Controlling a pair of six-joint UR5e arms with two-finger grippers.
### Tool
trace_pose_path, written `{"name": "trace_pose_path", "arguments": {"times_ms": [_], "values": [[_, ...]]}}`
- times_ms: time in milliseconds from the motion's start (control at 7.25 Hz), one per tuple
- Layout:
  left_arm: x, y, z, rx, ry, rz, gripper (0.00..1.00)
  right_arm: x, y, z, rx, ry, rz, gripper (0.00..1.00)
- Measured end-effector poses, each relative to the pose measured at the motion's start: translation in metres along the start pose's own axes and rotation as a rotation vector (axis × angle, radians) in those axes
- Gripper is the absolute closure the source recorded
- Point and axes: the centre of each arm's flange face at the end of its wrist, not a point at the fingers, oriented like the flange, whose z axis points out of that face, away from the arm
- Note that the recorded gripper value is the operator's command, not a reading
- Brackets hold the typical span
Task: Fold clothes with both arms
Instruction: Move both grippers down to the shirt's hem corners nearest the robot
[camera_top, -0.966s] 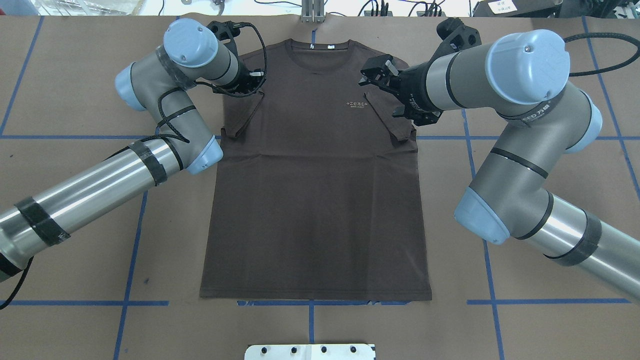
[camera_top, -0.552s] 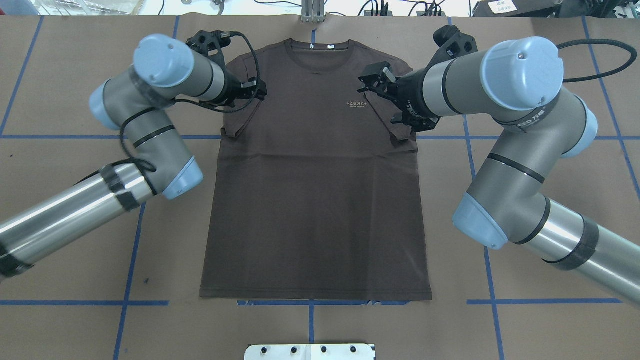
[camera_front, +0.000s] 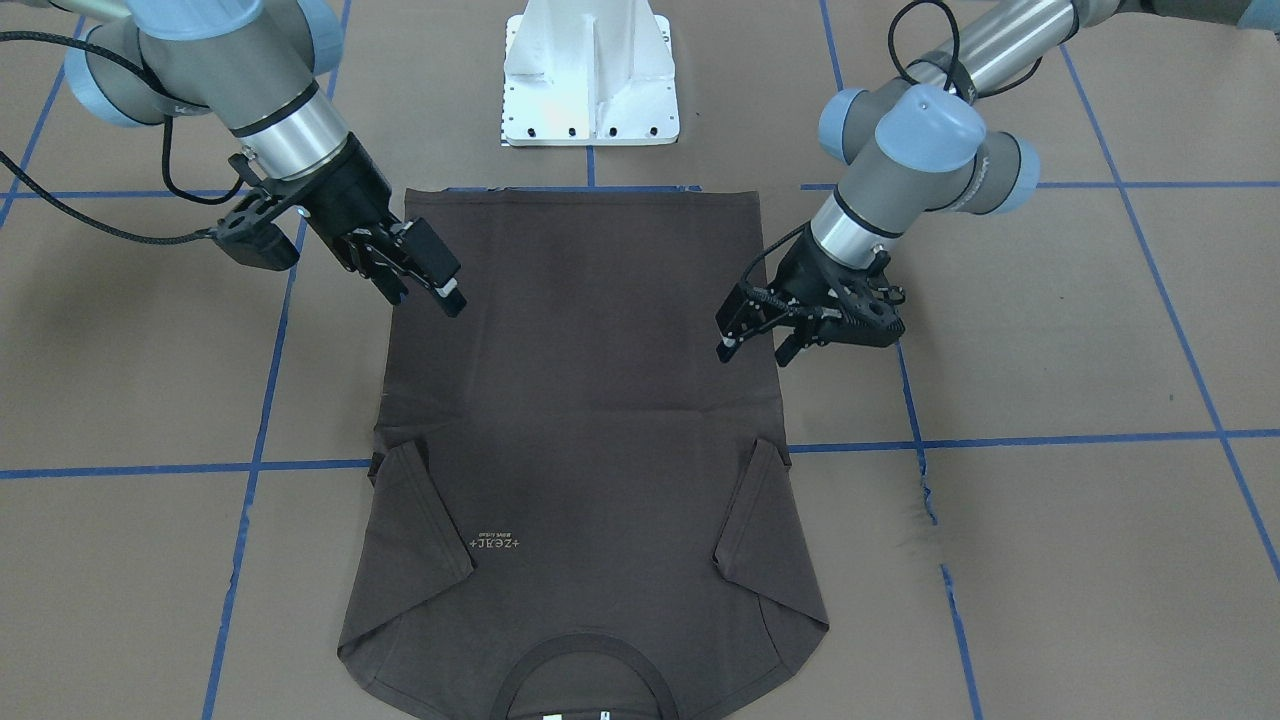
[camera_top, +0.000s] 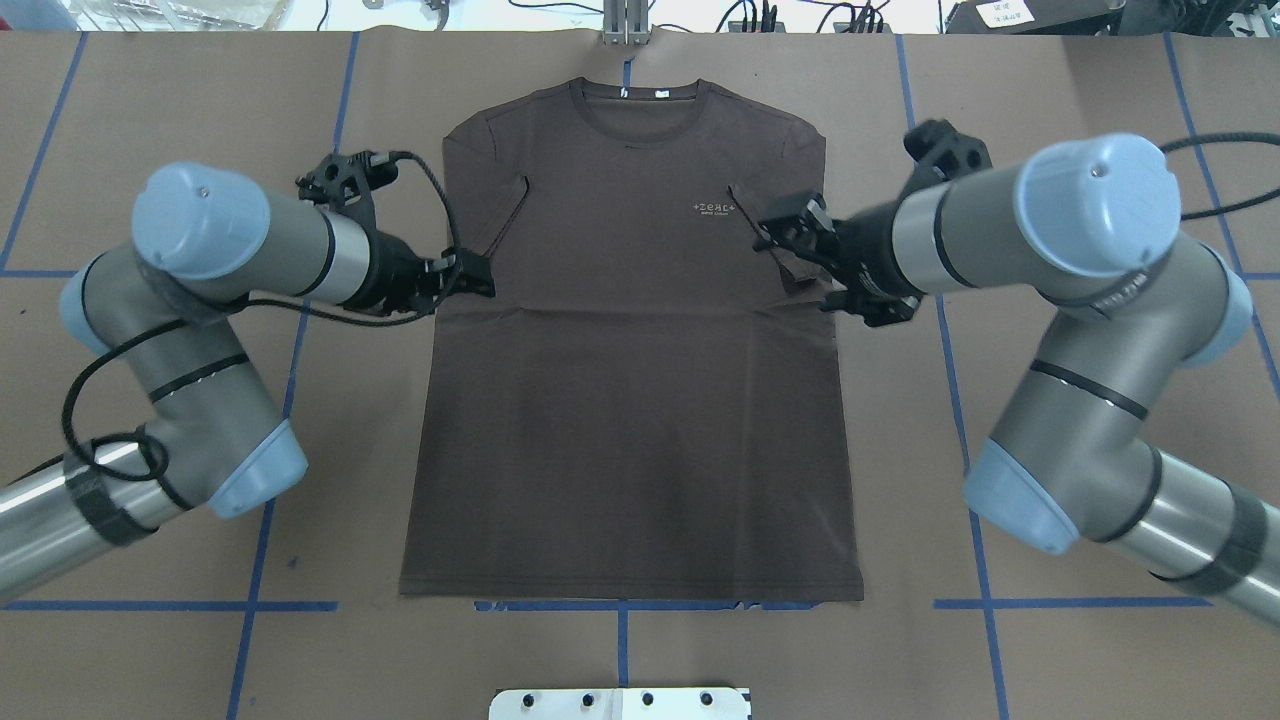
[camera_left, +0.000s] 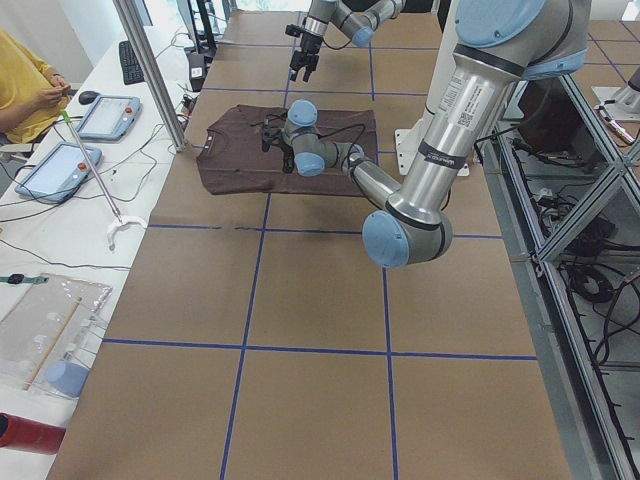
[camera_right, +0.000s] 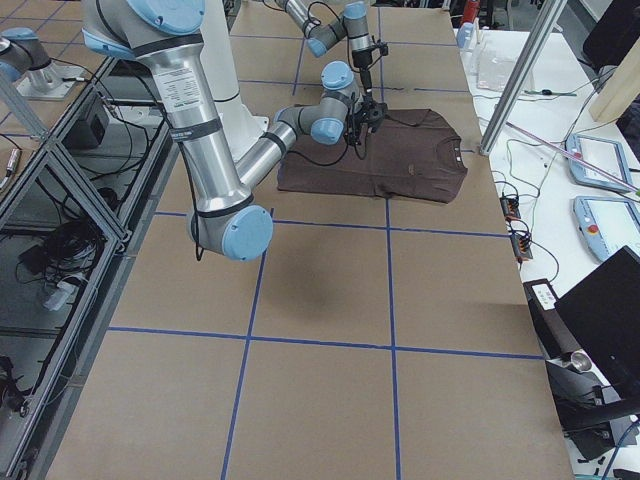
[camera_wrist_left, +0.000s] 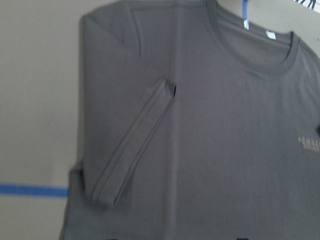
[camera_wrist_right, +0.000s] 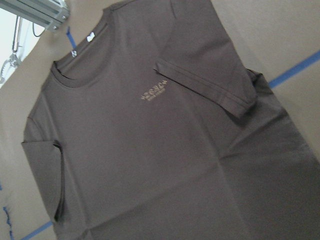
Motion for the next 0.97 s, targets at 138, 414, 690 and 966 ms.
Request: {"name": "trace_pose_path", "arguments": {"times_ms": [138, 414, 690, 966], "values": [[-0.007, 0.025, -0.006, -0.033, -0.009, -0.036, 0.16, 0.036, 0.012, 0.004, -0.031, 0.055, 0.032, 0.00], [-0.021, 0.059, -0.025, -0.070, -0.020, -0.094, 0.14, 0.121, 0.066, 0.017, -0.068, 0.192, 0.017, 0.08], [-0.026, 0.074, -0.037, -0.087, -0.026, -0.111, 0.12, 0.179, 0.142, 0.036, -0.006, 0.339, -0.018, 0.19], [-0.027, 0.080, -0.035, -0.096, -0.033, -0.113, 0.12, 0.190, 0.213, 0.047, 0.059, 0.427, -0.032, 0.28]]}}
